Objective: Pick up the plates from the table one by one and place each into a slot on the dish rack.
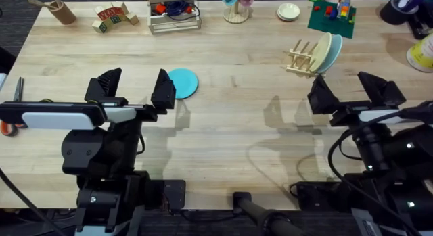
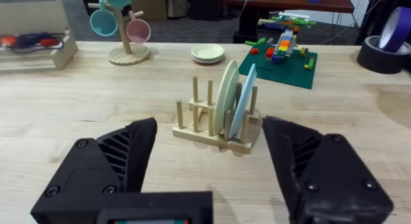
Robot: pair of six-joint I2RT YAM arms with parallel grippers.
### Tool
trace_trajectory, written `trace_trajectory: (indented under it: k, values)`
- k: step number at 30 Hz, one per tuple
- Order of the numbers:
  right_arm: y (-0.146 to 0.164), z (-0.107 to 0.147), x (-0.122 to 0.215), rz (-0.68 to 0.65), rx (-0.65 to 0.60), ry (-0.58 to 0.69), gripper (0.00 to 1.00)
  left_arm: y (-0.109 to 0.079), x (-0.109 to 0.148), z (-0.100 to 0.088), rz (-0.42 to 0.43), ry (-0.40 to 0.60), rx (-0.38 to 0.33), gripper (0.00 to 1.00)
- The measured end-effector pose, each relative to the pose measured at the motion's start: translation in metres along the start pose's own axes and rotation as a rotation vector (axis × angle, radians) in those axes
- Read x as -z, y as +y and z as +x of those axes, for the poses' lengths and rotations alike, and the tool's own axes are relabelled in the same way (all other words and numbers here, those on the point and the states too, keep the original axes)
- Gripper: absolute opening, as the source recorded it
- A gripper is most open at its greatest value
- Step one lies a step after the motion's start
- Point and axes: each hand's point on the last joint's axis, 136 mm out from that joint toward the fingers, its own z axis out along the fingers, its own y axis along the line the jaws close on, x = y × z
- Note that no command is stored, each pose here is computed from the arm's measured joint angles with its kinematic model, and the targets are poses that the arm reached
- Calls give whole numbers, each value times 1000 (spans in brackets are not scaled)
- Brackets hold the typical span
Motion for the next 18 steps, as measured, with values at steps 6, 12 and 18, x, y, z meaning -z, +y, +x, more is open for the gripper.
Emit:
trace_trajectory:
  k: [6, 12, 18]
  values:
    - [0, 0, 0, 0, 0, 0, 993, 0, 0, 1, 0, 4, -2, 992]
    - [0, 1, 0, 0, 0, 3, 993, 0, 0, 2, 0, 6, -2, 993]
    - [0, 1, 0, 0, 0, 4, 994, 0, 0, 1, 0, 5, -2, 992]
